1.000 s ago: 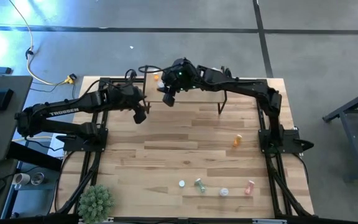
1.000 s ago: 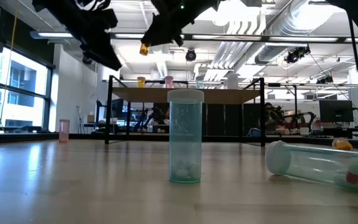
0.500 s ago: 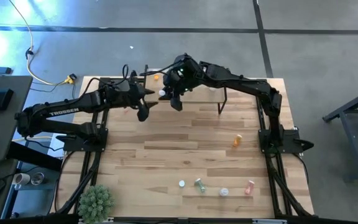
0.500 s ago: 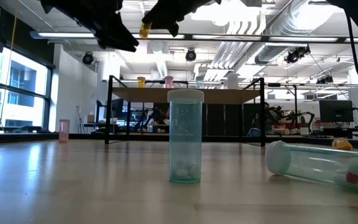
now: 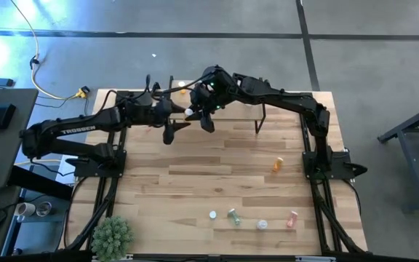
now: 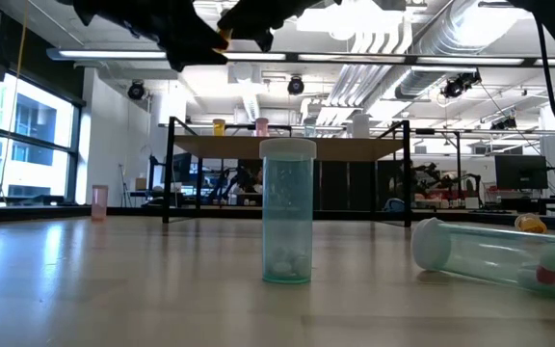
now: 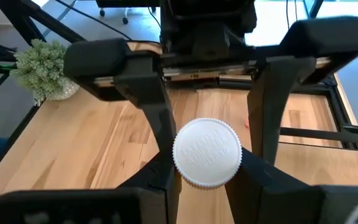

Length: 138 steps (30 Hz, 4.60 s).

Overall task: Pick and place medicine bottles onto shelf by color
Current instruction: Put the bottom orange pill bottle on the shelf aligned with the orange pill bottle

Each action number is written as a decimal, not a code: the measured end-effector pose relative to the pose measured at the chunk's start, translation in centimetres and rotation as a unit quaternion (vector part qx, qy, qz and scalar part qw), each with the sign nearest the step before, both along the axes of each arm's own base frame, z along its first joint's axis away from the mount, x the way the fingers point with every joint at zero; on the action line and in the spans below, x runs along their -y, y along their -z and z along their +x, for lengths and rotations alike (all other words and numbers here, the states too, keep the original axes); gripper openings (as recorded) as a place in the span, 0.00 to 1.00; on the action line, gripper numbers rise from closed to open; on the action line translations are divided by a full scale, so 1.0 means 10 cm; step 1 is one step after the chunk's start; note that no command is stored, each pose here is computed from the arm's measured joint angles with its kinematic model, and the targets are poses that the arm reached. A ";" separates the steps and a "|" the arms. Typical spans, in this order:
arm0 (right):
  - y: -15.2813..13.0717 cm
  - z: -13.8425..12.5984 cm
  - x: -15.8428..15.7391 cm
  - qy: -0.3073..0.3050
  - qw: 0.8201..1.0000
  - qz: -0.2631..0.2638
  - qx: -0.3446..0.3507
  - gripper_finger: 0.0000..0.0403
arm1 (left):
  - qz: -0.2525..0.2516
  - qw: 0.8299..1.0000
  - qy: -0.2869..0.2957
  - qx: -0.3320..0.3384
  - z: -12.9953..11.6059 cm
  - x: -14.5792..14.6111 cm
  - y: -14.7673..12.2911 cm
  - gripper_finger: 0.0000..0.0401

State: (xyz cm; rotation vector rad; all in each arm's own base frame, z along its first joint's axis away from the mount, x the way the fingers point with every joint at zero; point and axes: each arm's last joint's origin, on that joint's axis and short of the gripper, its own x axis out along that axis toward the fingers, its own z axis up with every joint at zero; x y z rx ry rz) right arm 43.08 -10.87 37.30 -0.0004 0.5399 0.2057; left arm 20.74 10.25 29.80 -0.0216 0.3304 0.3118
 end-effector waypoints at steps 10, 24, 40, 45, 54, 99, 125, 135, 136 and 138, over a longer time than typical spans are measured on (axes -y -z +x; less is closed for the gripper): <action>-0.01 0.00 0.00 0.001 1.000 -0.002 0.004 0.22 | -0.011 1.000 -0.002 0.008 0.04 -0.02 0.02 0.57; 0.01 0.00 0.01 0.023 1.000 -0.002 -0.006 0.22 | -0.011 1.000 0.000 0.007 0.04 -0.02 0.02 0.33; 0.01 0.00 0.01 0.017 1.000 -0.013 -0.008 0.22 | -0.011 1.000 -0.001 0.007 0.04 -0.02 0.02 0.25; 0.01 0.00 0.02 0.030 0.999 -0.023 -0.010 0.22 | -0.010 1.000 -0.002 0.006 0.04 -0.02 0.02 0.24; 0.03 -0.01 0.02 0.038 0.999 -0.026 -0.021 0.41 | -0.006 1.000 -0.017 0.005 0.04 -0.03 0.02 0.24; -0.48 -0.46 0.61 0.185 0.976 -0.098 0.067 0.46 | 0.067 0.951 -0.301 -0.013 -0.26 -0.22 0.40 0.24; -0.33 -0.06 0.47 0.055 0.979 -0.124 0.153 0.46 | 0.071 0.961 -0.221 0.149 -0.34 -0.11 0.63 0.24; -0.13 0.19 0.36 0.048 0.979 -0.115 0.162 0.46 | 0.080 0.958 -0.218 0.171 -0.33 -0.12 0.59 0.24; -0.12 0.20 0.36 0.049 0.979 -0.114 0.163 0.46 | 0.080 0.958 -0.218 0.171 -0.33 -0.12 0.59 0.24; -0.11 0.23 0.37 0.056 0.978 -0.109 0.170 0.46 | 0.084 0.957 -0.218 0.172 -0.33 -0.12 0.59 0.24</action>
